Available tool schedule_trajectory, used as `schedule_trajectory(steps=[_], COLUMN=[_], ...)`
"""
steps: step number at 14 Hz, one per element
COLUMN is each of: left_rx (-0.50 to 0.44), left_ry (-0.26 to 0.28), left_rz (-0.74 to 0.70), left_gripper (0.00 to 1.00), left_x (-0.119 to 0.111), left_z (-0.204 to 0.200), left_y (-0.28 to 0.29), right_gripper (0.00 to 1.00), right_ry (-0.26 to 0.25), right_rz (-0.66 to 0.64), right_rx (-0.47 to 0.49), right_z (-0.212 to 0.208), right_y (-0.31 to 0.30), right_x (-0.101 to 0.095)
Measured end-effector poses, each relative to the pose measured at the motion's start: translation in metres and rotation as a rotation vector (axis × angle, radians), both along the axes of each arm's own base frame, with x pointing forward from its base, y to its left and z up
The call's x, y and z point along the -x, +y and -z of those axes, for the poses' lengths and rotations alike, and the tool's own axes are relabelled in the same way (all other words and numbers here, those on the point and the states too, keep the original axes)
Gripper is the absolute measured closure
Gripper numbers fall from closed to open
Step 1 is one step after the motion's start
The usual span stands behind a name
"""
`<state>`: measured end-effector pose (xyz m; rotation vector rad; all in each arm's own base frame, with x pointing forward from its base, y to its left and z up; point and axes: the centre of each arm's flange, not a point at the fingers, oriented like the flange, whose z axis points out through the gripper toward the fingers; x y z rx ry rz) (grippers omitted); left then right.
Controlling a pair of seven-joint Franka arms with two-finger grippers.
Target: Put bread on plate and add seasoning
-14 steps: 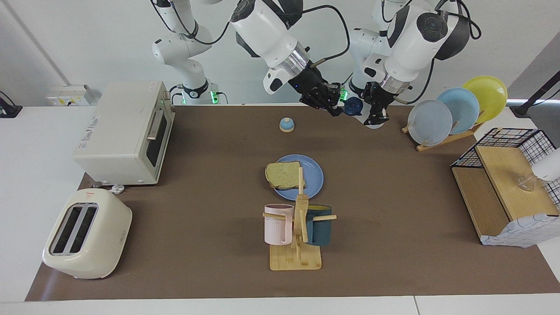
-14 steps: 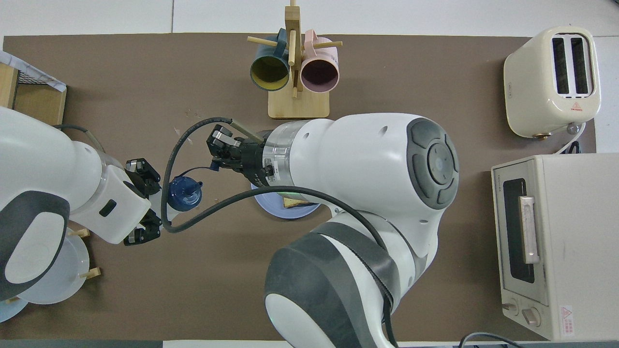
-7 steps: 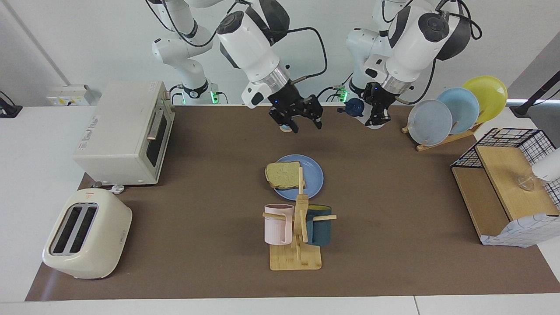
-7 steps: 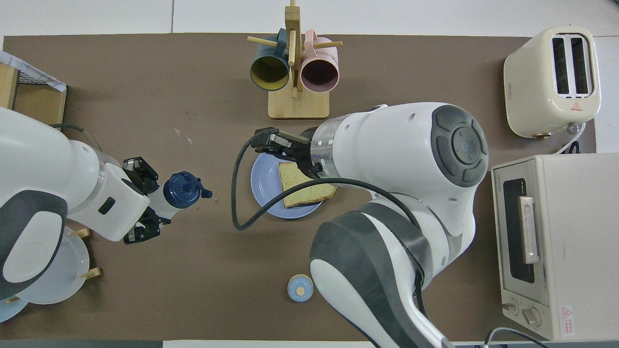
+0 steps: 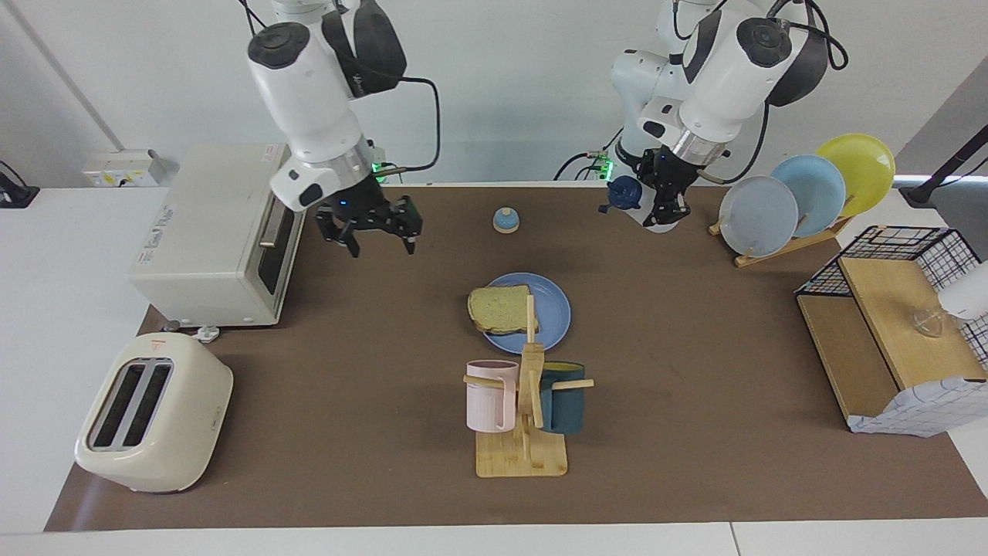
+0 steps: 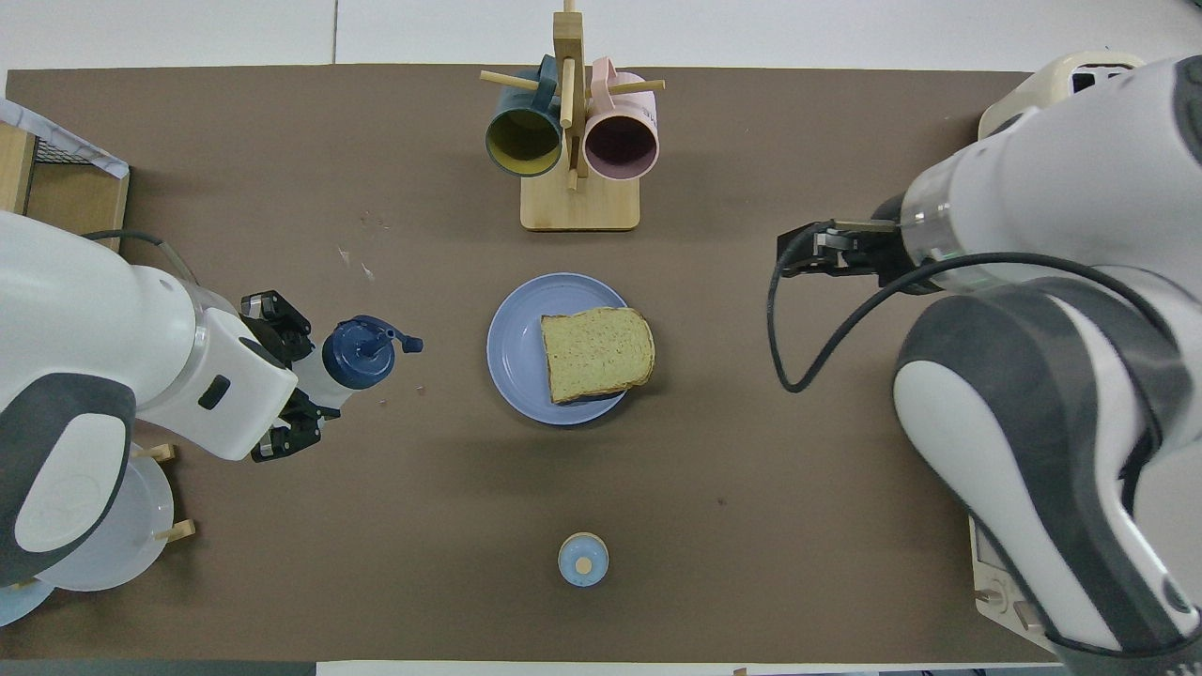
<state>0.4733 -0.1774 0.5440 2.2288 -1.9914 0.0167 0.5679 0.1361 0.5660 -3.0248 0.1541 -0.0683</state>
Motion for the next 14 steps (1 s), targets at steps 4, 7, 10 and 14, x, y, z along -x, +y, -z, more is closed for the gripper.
schedule_trajectory(steps=[4,7,10,14], left_rx=[-0.051,-0.124,-0.206,-0.372], left_ry=[-0.066,-0.107,-0.144,-0.213], left_rz=[-0.02,-0.015,-0.028,-0.012], left_gripper=[0.53,0.53,0.53,0.53], left_x=[-0.005,-0.012,-0.021,-0.031], left_z=[0.004,0.02,0.05,0.089], left_y=[-0.013,-0.03,-0.065,-0.122], right_gripper=[0.0,0.0,0.0,0.0], right_ry=[0.049,0.058,0.099,0.109], right_rz=[-0.023,-0.071,-0.08,-0.109], right_rx=[0.115,0.111,0.123,0.138], right_z=[-0.033,-0.048,-0.044,-0.043], right_y=[-0.079,-0.159,-0.172,-0.158], right_x=[0.014,0.03,0.04,0.04])
